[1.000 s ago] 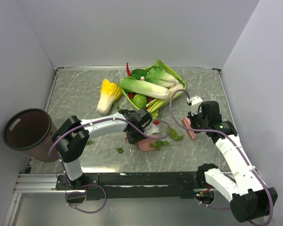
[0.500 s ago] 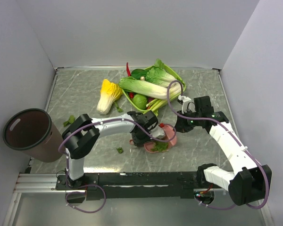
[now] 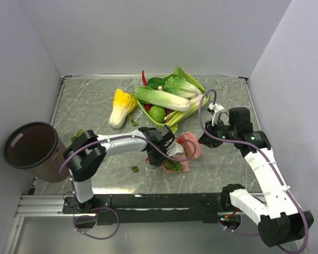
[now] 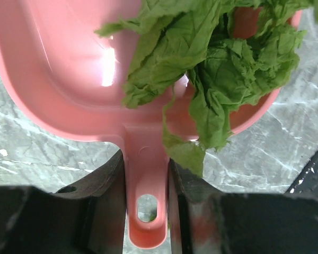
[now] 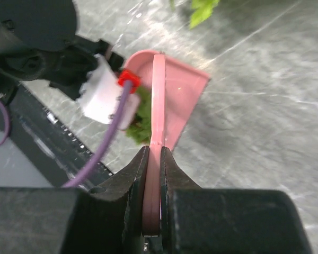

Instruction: Sweep away the paper scraps from the table

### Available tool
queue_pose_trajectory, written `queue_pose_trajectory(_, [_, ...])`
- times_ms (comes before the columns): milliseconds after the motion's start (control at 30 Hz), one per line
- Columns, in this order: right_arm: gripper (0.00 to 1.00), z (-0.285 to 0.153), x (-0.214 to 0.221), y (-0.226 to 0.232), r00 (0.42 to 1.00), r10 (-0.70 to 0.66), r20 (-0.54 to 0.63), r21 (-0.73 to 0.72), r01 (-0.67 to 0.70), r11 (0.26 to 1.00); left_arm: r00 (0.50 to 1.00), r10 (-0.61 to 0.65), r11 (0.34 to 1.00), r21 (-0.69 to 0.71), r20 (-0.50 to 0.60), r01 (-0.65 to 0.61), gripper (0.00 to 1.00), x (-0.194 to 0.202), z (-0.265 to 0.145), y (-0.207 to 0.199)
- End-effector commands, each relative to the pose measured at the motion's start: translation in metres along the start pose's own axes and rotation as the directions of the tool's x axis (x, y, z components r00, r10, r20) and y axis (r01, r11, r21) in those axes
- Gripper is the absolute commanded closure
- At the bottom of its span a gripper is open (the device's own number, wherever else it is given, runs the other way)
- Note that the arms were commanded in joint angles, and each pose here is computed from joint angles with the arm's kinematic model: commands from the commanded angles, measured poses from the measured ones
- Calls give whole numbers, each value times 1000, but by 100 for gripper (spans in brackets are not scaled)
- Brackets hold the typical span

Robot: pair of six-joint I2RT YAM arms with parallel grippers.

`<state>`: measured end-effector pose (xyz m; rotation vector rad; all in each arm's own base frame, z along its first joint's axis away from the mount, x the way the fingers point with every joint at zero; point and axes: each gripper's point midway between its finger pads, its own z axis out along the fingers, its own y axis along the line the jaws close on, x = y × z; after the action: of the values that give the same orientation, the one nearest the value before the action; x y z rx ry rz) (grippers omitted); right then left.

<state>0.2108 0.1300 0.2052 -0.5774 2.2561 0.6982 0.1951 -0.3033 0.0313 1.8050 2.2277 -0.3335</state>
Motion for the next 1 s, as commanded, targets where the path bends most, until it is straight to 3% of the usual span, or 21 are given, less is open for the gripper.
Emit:
queue_pose_trajectory(0, [100, -14, -22, -20, 998, -17, 66, 118, 9, 993, 991, 41, 999, -5, 129, -41, 99, -27, -20, 3])
queue_pose_trajectory(200, [100, -24, -32, -50, 993, 30, 110, 243, -56, 968, 977, 85, 996, 18, 198, -90, 99, -41, -38, 2])
queue_pose_trajectory(433, [100, -46, -59, -73, 981, -7, 193, 378, -68, 923, 965, 131, 991, -17, 227, -130, 99, -47, -72, 15])
queue_pose_trajectory(567, [100, -47, -62, -73, 988, 16, 157, 376, -74, 924, 955, 134, 991, -16, 264, -134, 99, -56, -107, 24])
queue_pose_trajectory(667, [100, -46, -64, -78, 991, 1, 133, 385, -52, 921, 930, 103, 993, 14, 353, -116, 99, -75, -104, 21])
queue_pose_trajectory(733, [100, -43, -65, -85, 996, -10, 93, 397, -28, 917, 951, 70, 994, 56, 302, -91, 99, -72, -93, 20])
queue_pose_trajectory(833, [100, -50, -68, -105, 998, -43, 35, 480, 21, 877, 949, 56, 995, 65, 309, -80, 99, -81, -109, 31])
queue_pose_trajectory(967, [100, -48, -79, -110, 999, -26, 34, 472, 7, 882, 932, 68, 994, 52, 356, -92, 99, -80, -131, 26])
